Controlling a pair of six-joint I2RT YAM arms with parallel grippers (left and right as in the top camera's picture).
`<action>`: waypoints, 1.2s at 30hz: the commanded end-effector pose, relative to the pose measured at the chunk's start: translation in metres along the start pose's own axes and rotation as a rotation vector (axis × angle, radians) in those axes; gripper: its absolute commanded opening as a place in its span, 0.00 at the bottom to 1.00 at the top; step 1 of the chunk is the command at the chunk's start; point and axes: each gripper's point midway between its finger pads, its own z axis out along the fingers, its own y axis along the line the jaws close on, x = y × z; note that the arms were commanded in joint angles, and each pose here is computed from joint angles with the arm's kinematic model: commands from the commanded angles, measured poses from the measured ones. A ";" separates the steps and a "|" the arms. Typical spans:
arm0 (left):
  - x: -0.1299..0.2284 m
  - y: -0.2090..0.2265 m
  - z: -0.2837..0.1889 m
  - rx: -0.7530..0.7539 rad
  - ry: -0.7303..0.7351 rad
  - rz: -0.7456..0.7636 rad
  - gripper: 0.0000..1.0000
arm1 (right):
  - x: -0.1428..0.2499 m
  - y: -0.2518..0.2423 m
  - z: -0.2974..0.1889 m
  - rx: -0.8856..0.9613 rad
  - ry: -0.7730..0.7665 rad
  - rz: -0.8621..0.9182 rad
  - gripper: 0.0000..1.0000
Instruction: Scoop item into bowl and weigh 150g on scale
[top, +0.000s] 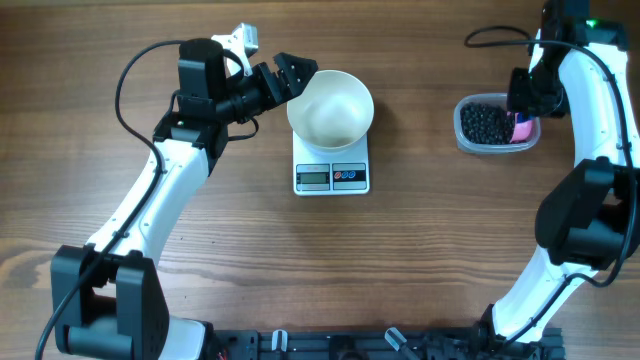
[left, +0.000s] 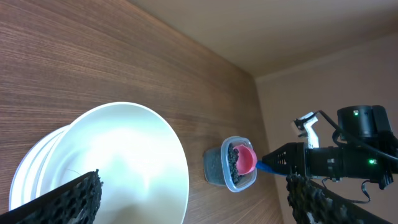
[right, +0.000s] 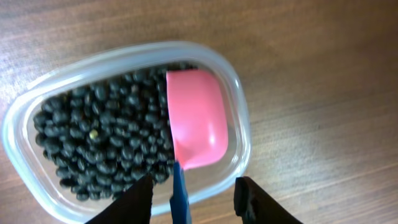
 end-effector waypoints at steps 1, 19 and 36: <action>-0.005 -0.005 -0.005 0.010 -0.015 0.032 1.00 | 0.011 0.008 0.007 -0.048 0.059 0.023 0.44; -0.005 -0.005 -0.005 0.010 -0.014 0.031 1.00 | 0.005 -0.002 0.027 0.028 0.019 0.049 0.26; 0.003 0.005 -0.009 -0.062 0.040 0.094 0.99 | -0.004 0.000 0.027 0.017 -0.016 0.008 0.04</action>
